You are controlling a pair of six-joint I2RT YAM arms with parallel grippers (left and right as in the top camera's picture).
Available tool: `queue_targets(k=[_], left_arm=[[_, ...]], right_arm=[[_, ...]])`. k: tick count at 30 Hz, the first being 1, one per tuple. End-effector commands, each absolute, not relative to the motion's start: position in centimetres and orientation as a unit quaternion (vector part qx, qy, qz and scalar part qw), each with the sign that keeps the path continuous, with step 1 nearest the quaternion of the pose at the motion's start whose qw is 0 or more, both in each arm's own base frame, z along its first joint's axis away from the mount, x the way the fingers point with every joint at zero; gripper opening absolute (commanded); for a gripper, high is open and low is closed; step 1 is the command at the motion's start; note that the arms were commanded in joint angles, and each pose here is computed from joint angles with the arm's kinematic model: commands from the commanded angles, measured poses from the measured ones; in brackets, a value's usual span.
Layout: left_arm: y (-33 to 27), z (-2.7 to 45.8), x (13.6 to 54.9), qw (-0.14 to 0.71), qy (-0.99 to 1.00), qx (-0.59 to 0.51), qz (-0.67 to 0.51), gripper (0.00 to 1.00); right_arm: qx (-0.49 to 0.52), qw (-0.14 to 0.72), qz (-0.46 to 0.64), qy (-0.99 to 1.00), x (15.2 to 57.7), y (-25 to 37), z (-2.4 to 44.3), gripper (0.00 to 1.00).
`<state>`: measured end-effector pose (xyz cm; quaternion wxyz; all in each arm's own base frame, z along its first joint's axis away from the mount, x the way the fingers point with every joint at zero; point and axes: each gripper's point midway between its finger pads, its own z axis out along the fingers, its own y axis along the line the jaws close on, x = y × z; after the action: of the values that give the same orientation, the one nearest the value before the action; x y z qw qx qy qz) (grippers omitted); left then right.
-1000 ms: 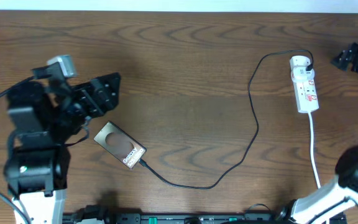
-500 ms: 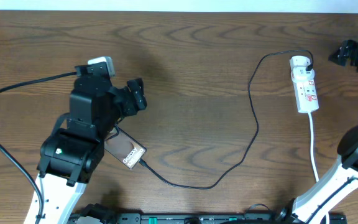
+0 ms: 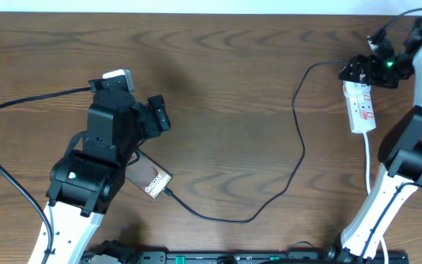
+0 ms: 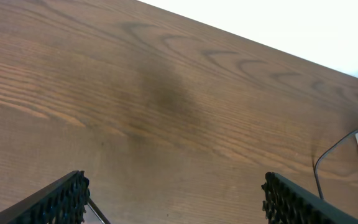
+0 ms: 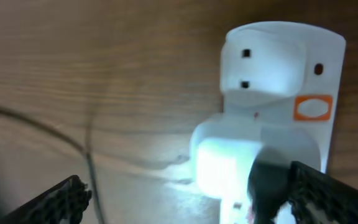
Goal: Plug charger to phone and switch on socket
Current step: 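Move the right gripper over the power strip's orange switch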
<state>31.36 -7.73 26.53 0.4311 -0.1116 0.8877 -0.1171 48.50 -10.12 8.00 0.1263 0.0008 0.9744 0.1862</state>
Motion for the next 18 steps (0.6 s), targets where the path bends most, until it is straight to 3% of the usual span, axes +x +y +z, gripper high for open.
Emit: queue_targets(k=[1, 18], left_arm=[[-7.5, 27.5, 31.6, 0.442, 0.882, -0.116, -0.113, 0.88], [-7.6, 26.6, 32.0, 0.431, 0.888, -0.116, -0.108, 0.88]], right_arm=[[0.023, 0.119, 0.162, 0.979, 48.8, -10.8, 7.4, 0.99], [0.061, 0.104, 0.129, 0.984, 48.3, -12.6, 6.7, 0.99]])
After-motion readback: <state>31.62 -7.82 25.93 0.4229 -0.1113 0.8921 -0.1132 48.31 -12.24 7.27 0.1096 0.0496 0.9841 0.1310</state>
